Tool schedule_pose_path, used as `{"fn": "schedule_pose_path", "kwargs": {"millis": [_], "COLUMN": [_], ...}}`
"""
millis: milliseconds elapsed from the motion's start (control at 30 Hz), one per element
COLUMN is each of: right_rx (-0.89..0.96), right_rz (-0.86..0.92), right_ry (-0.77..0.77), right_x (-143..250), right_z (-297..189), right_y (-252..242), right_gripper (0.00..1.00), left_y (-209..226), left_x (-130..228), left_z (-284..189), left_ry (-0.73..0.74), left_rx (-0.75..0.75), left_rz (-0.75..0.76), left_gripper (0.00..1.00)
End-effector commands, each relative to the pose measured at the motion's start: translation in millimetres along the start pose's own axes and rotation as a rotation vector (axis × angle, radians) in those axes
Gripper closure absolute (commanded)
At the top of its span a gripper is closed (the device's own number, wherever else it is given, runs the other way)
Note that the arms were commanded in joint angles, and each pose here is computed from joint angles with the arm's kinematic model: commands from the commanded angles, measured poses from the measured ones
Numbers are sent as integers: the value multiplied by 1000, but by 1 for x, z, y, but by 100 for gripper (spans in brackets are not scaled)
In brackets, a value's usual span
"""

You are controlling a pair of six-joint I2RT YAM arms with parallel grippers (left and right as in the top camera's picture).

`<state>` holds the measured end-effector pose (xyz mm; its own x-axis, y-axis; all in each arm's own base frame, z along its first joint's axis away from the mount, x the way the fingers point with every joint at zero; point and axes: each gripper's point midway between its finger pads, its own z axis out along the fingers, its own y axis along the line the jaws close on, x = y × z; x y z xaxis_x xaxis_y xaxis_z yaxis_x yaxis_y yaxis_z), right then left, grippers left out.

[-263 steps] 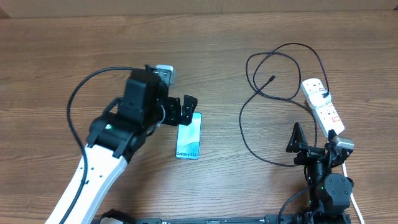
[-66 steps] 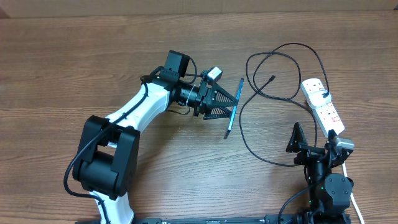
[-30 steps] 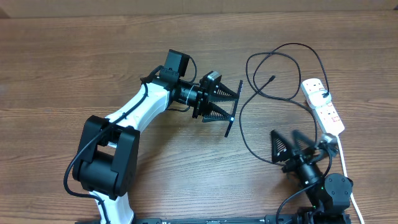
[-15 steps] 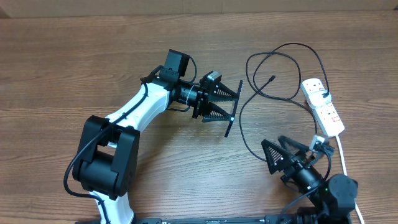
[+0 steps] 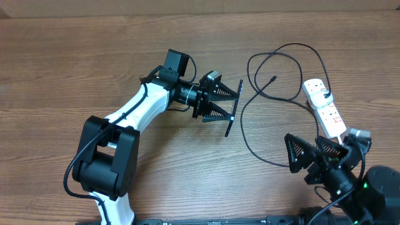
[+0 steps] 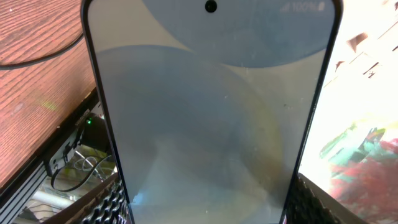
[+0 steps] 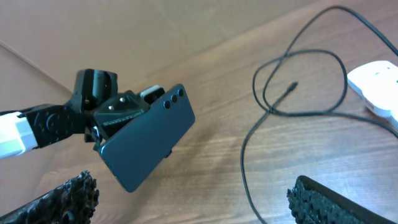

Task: Plug charger to phone and switch on socket
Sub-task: 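Move the right gripper toward the phone held by the left gripper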

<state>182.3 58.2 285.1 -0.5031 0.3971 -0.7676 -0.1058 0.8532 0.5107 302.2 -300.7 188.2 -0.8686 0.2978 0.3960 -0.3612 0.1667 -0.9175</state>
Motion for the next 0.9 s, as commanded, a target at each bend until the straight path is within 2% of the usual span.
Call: {"fn": "schedule_pose_path", "kwargs": {"millis": [0,333,533,600,867], "right_rx": [18,22,4,23,222], "right_rz": [31,135,73,44,-132], "right_ry": [7,89,144,157,86], "right_x": [-13,-11,-29,-44,-146], "right_z": [-2,20,56,64,77], "right_y": [5,2,3,4,9], "right_gripper": [1,1,1,1,0], "left_y": [-13,-14,-14,-14,-14], "left_x": [4,3,3,3,3], "left_z": [-2,-2,-2,-2,-2], "left_ry": [36,36,36,36,36], "left_rx": [33,33,33,33,33], "left_rz": [24,37,50,49,46], "left_gripper": [54,54,53,54,54]}}
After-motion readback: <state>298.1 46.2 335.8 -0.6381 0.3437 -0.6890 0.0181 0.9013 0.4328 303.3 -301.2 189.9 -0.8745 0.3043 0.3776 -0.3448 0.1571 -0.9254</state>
